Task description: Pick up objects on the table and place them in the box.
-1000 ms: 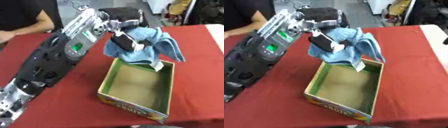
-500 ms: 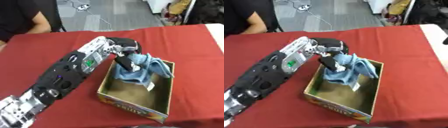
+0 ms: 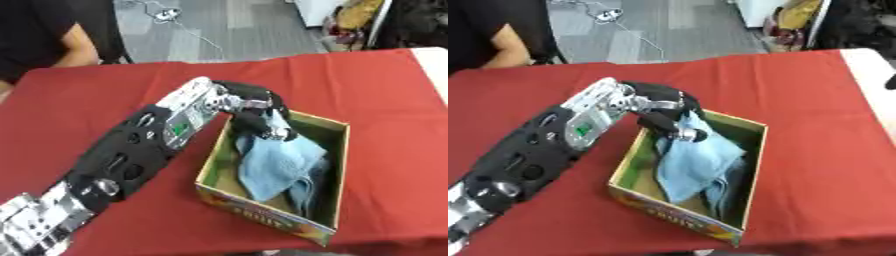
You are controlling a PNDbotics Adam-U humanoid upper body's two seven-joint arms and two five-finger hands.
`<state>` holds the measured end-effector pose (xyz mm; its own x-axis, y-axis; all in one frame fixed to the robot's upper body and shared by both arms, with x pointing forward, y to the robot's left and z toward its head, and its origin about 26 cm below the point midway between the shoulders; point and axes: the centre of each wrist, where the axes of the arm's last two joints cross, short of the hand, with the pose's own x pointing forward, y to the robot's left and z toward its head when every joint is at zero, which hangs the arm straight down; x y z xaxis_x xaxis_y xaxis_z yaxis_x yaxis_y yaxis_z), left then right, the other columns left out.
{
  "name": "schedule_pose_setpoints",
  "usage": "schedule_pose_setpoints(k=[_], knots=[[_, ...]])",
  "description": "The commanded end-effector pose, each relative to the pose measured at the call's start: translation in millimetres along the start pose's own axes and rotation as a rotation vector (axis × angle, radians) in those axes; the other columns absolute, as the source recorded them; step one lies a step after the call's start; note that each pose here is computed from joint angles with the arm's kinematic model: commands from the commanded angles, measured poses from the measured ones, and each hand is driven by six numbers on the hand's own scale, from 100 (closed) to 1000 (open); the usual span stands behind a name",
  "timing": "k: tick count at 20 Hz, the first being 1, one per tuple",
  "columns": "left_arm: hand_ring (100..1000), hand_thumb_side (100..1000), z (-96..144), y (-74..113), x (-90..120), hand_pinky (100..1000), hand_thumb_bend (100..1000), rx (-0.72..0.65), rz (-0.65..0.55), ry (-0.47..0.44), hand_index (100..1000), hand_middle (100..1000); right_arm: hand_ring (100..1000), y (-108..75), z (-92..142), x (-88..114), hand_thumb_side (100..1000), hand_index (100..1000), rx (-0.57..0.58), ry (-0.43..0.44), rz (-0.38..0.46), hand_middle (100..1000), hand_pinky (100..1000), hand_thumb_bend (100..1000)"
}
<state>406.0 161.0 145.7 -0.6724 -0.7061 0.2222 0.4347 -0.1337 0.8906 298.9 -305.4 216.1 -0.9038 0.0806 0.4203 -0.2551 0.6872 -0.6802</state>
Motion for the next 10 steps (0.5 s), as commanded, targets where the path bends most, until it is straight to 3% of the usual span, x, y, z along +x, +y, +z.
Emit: schedule_pose_setpoints(k=[1, 2, 4, 7, 9, 10], knots=[[860, 1000, 7, 11.7, 0, 753, 574, 0.029, -0.02, -0.002, 955, 960, 755, -4.8, -5, 5, 694, 961, 0.018, -0.024, 0.024, 805, 540, 100], [897, 1000, 9, 13.7, 1, 806, 590, 0.039, -0.029, -0.004, 978, 990, 755, -4.8, -5, 5, 694, 961, 0.018, -0.023, 0.024, 804, 540, 100], [898, 1000, 14, 19.5, 3, 819, 594, 0.085, -0.052, -0.003, 989, 990, 755, -4.8, -5, 5, 695, 961, 0.016, -0.022, 0.024, 804, 540, 100], [879, 1000, 32, 34.4, 7, 811, 595, 0.273, -0.116, -0.007, 989, 976, 755, -5.4, -4, 5, 695, 961, 0.01, -0.018, 0.026, 804, 540, 100], [845, 963, 47, 42.7, 9, 794, 455, 0.415, -0.154, -0.01, 976, 953, 756, -5.7, -4, 5, 697, 963, 0.007, -0.015, 0.028, 804, 541, 100], [832, 934, 58, 46.5, 10, 780, 274, 0.507, -0.168, -0.004, 969, 943, 756, -6.1, -4, 6, 698, 963, 0.003, -0.014, 0.03, 805, 541, 100]])
